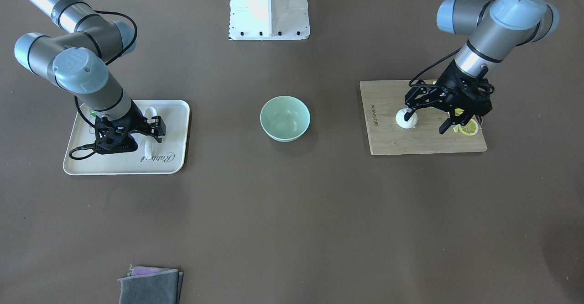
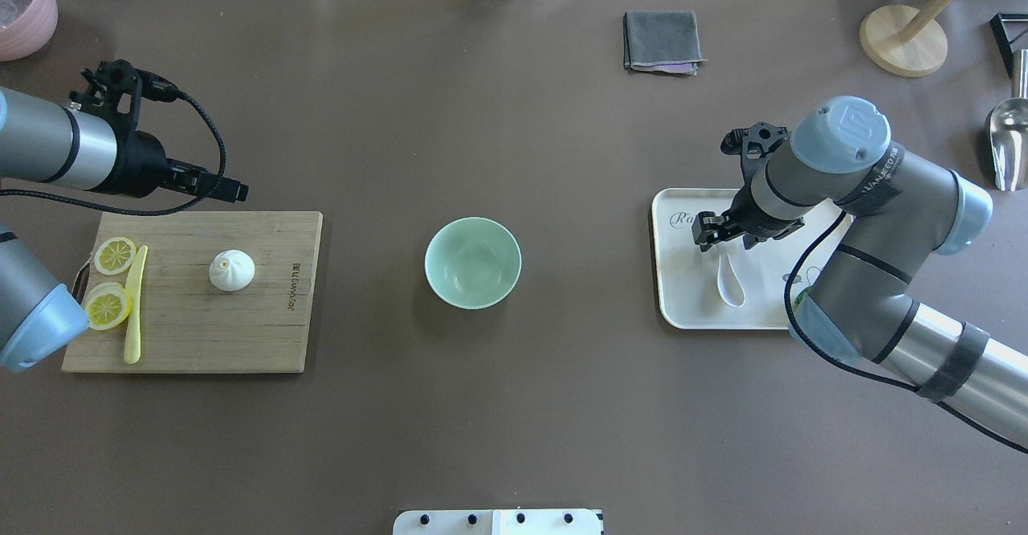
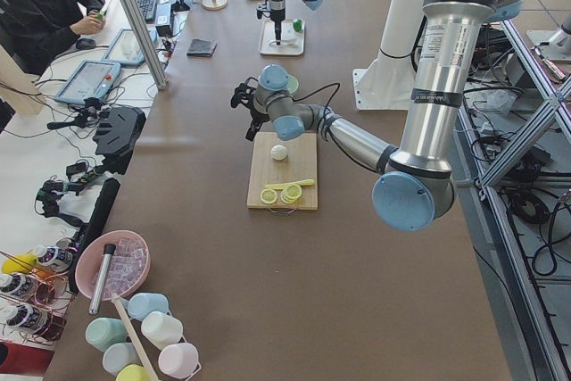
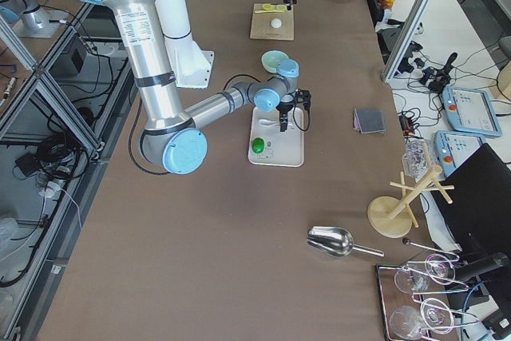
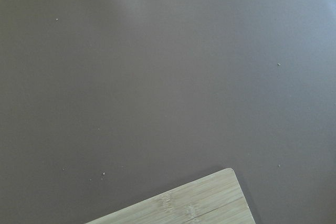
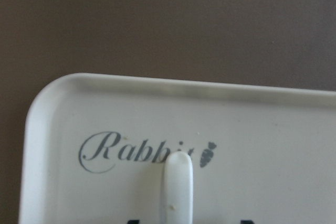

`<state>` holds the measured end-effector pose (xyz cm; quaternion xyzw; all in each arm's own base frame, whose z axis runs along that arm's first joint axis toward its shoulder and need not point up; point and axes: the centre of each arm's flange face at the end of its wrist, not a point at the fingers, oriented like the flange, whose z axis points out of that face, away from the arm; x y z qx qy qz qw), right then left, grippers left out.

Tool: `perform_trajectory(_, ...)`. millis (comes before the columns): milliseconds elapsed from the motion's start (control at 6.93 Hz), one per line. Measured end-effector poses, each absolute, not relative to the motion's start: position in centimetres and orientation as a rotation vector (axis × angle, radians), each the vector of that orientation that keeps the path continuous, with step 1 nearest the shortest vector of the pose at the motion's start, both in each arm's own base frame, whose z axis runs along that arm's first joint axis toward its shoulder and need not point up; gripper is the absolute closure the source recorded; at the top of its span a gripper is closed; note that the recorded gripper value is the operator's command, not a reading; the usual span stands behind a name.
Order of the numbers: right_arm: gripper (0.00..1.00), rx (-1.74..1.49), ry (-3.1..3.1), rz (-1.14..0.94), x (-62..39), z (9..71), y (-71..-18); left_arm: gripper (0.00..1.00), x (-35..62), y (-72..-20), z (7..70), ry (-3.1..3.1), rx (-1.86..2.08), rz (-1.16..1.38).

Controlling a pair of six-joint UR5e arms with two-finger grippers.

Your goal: Put spoon and bun in bowl

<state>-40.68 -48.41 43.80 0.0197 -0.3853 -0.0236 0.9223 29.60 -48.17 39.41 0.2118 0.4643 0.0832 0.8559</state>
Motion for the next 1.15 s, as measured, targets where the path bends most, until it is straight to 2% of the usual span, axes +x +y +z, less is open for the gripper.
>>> perform_trajectory(144, 0.91, 0.038, -0.791, -0.046, -40.8, 43.8, -48.3, 0.02, 29.6, -48.2, 39.5, 0.975, 0.445, 0.176)
perform_trajectory(288, 1.0, 0.035, -0.792, -0.04, -40.8, 43.8, -48.3, 0.02, 29.6, -48.2, 39.5, 0.974, 0.444, 0.178)
perform_trajectory(721, 1.0, 0.039, -0.808, -0.023, -40.4, 42.5, -48.2, 0.02, 29.7, -48.2, 39.6, 0.973, 0.442, 0.174)
perform_trajectory(1154, 1.0, 0.025, -0.805, 0.013, -38.2, 34.9, -47.3, 0.02, 31.4, -46.0, 42.1, 0.929, 0.415, 0.192)
